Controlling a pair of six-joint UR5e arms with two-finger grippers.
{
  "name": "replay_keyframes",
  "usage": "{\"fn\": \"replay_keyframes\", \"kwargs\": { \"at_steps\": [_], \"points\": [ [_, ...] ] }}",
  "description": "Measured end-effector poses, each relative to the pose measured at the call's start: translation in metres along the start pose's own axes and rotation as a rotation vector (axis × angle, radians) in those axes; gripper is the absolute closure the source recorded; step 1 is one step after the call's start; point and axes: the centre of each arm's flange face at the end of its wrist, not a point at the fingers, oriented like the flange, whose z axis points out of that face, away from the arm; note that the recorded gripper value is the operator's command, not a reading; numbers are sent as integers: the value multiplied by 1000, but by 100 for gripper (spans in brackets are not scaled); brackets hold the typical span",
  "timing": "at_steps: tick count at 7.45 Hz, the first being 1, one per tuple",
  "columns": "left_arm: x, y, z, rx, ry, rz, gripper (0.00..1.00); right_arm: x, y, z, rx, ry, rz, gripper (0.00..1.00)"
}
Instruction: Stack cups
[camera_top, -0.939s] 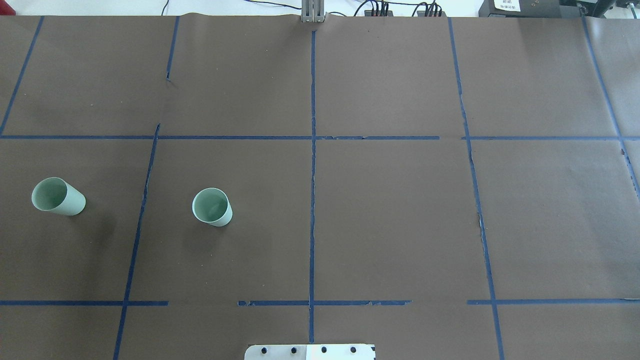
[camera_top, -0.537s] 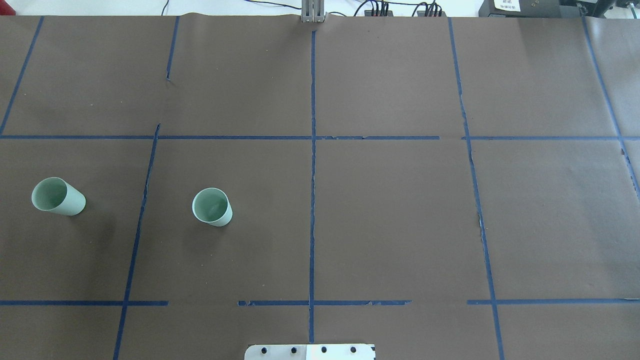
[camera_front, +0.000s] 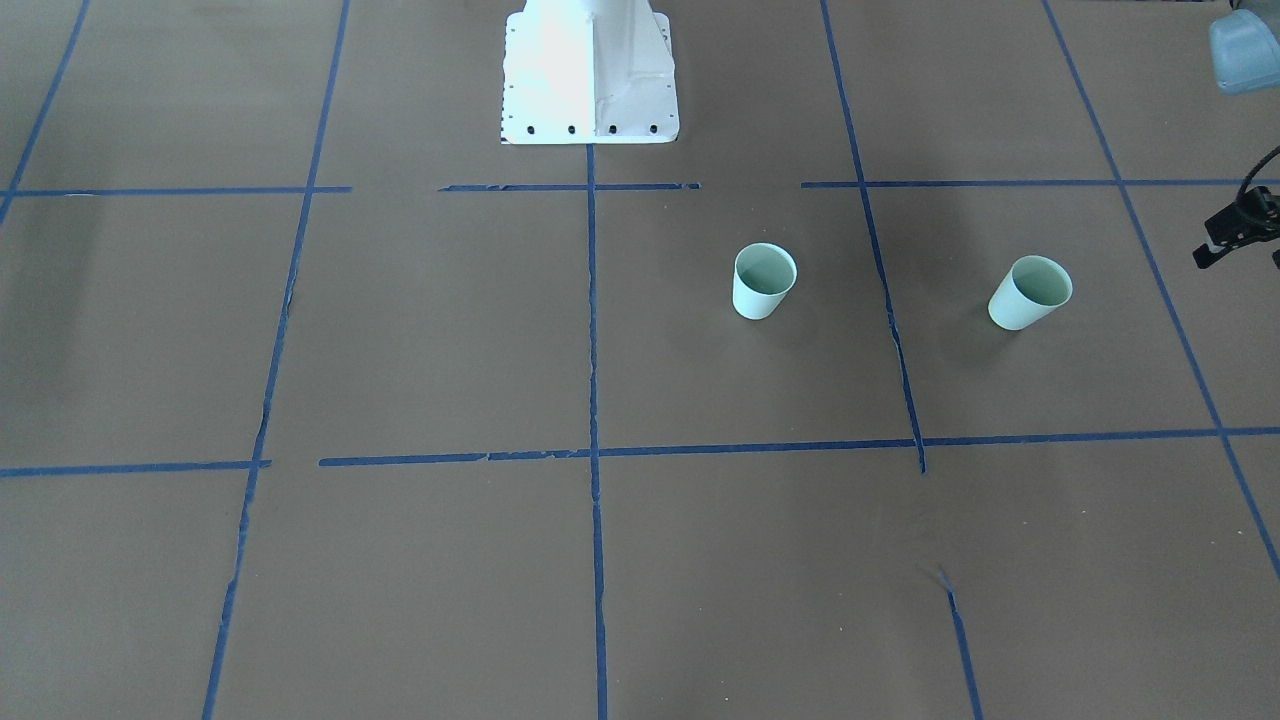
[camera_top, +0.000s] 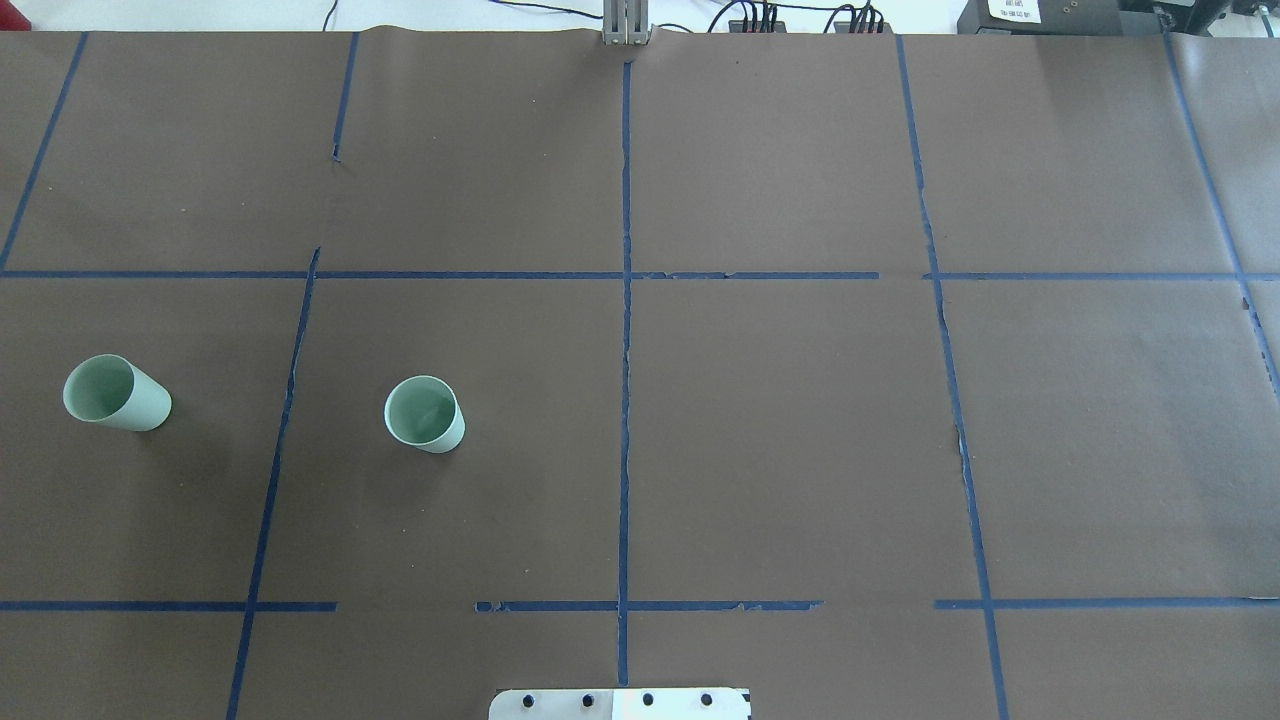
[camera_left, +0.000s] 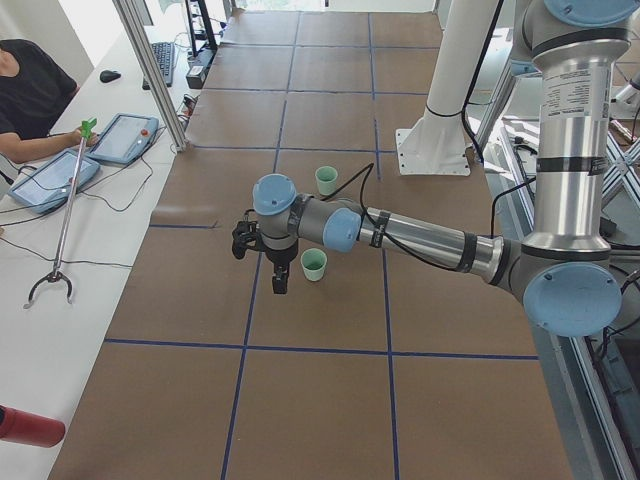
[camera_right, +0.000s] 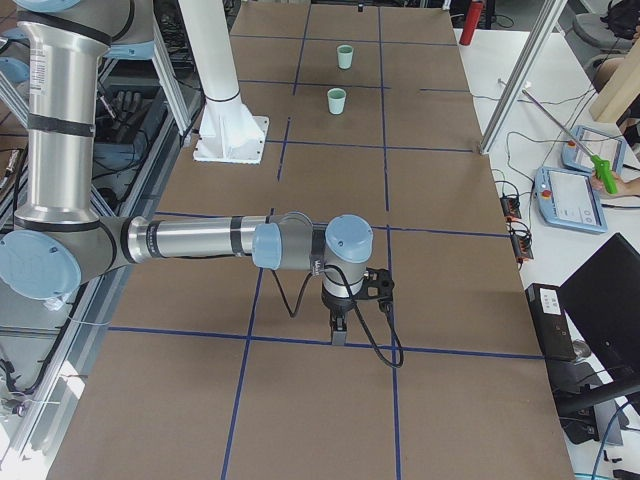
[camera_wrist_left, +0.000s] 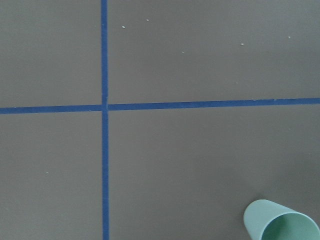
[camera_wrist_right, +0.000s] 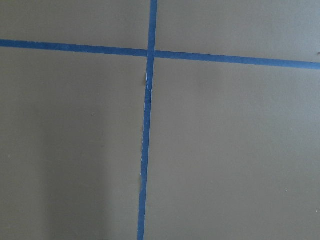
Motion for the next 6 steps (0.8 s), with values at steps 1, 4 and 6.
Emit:
{"fn": "replay_keyframes", "kwargs": {
  "at_steps": [1, 4, 6],
  "points": [
    [16, 4, 14, -9, 10, -21, 0, 0, 0, 0, 0, 0, 0, 0],
    [34, 18, 75, 3, 36, -74, 0, 0, 0, 0, 0, 0, 0, 0],
    [44, 26, 101, -9, 50, -86, 0, 0, 0, 0, 0, 0, 0, 0]
  ]
}}
